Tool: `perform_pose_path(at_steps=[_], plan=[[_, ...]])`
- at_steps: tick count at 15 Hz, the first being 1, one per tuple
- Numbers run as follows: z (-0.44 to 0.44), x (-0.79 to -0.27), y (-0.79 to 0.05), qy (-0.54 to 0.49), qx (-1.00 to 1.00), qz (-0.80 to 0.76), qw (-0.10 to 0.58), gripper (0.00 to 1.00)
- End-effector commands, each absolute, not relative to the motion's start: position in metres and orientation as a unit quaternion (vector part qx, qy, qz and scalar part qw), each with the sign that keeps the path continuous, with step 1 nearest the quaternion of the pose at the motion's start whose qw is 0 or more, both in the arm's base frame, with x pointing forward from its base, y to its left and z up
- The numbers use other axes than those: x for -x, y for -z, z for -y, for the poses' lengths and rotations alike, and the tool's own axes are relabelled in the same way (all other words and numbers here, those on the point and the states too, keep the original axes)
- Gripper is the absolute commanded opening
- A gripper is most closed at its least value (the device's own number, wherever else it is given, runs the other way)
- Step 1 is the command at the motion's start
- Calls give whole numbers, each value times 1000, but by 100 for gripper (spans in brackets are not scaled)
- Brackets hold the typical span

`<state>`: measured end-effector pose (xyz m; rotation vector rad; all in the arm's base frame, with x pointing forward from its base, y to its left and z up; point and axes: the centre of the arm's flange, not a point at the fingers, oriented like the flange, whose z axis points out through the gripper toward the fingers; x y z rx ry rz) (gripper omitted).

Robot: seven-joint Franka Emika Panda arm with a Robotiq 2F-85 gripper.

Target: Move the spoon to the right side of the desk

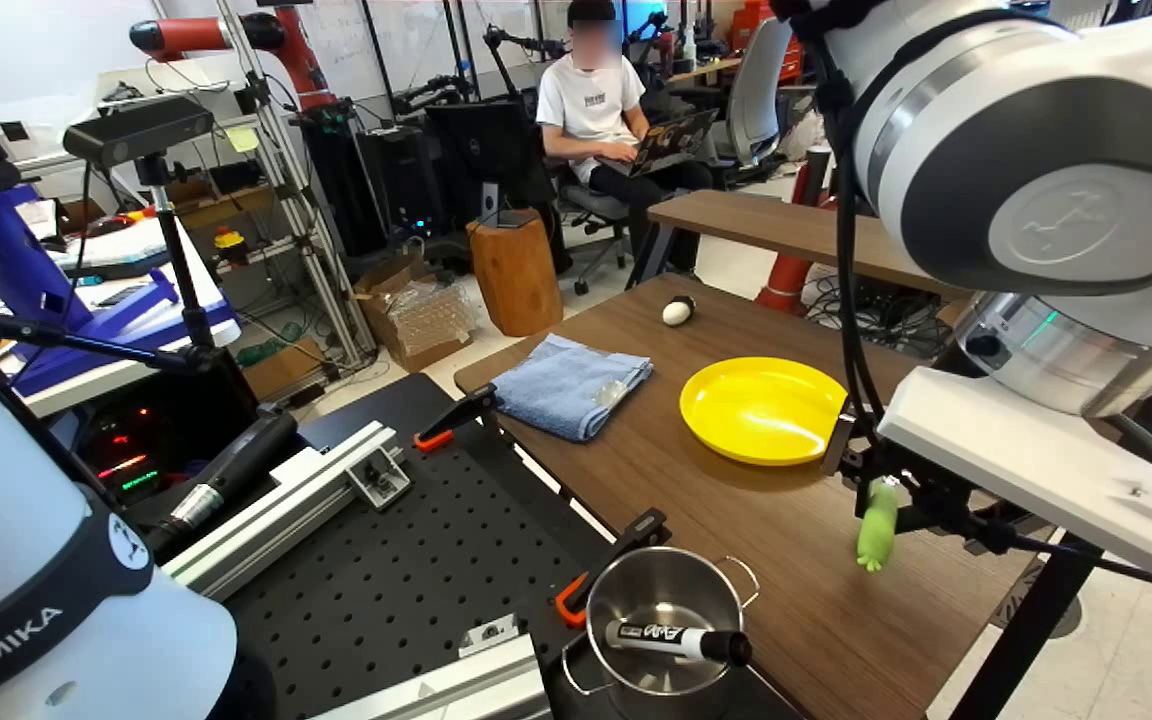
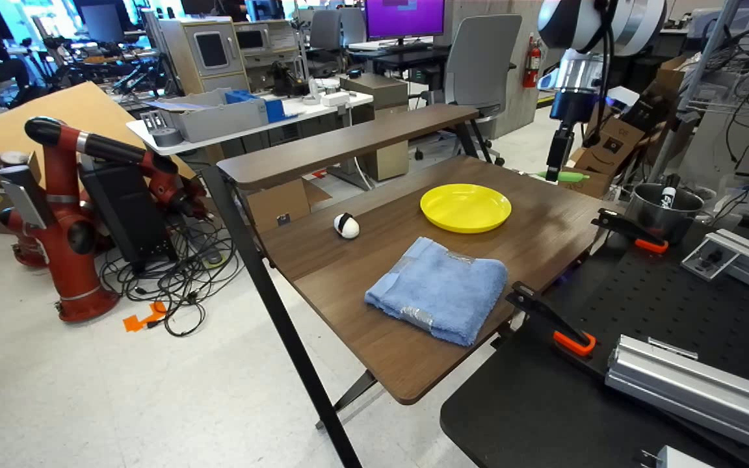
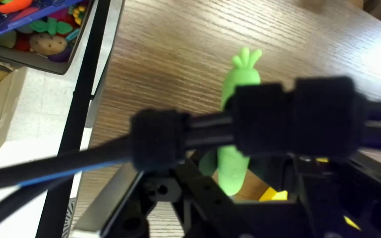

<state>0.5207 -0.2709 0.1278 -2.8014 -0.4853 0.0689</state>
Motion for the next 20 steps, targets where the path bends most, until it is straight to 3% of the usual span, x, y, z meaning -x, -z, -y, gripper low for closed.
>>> perform_pose_path(at_steps=[1, 11, 12, 13, 20], plan=[[265, -539, -118, -54, 982, 142, 110, 7], [259, -556, -83, -97, 988, 99, 66, 7], [258, -557, -81, -101, 988, 100, 66, 52], [258, -557, -81, -103, 988, 100, 64, 53], [252, -555, -88, -99, 987, 110, 59, 99]])
